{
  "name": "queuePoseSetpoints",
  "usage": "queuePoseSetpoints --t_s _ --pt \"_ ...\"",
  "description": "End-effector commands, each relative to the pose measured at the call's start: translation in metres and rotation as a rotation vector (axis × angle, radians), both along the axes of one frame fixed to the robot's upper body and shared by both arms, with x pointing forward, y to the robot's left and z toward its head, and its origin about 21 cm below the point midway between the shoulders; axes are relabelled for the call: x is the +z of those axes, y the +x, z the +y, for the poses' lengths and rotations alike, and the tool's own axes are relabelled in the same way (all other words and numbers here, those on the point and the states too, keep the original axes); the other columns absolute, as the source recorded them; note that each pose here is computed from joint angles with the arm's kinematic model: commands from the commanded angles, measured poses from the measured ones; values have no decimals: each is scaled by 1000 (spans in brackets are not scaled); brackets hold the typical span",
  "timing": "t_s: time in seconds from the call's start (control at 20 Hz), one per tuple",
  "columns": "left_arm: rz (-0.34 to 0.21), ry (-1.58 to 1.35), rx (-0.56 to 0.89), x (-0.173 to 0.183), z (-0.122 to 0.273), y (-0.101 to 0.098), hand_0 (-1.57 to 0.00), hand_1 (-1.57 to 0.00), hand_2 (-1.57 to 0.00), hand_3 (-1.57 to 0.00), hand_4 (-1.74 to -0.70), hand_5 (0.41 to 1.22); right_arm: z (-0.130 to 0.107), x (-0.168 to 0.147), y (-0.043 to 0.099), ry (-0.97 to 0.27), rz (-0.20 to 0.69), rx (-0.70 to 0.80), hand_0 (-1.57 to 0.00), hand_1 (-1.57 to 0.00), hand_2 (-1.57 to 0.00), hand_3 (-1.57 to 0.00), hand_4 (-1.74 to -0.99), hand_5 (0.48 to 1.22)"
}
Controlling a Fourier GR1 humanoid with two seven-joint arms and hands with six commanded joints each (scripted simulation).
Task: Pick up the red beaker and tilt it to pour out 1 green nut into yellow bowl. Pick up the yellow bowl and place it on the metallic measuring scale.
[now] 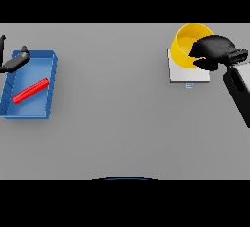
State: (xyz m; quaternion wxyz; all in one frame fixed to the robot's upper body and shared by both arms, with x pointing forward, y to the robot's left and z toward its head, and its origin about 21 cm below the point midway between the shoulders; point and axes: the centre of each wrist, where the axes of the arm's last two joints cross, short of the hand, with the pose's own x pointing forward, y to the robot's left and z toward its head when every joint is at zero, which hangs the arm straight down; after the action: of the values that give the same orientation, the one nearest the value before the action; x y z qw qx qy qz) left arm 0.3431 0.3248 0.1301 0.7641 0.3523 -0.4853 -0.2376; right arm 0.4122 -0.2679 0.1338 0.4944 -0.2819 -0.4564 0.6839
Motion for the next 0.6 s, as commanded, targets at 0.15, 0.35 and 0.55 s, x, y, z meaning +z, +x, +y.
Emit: queuePoseSetpoints --t_s 0.15,0.35,0.55 --pt "13 7 9 -3 -1 -1 1 1 1 1 -811 753 -7 -23 8 8 9 -21 -1571 -1567 -1571 -1390 -1724 1221" --pt "1 11 0 -3 -3 1 1 1 1 1 -796 733 -7 -38 13 8 24 -49 -1571 -1518 -1563 -1482 -1727 1221" --pt "-2 -3 4 3 -2 5 1 1 1 1 -806 734 -6 -46 14 19 33 -62 -1571 -1462 -1568 -1496 -1724 1221"
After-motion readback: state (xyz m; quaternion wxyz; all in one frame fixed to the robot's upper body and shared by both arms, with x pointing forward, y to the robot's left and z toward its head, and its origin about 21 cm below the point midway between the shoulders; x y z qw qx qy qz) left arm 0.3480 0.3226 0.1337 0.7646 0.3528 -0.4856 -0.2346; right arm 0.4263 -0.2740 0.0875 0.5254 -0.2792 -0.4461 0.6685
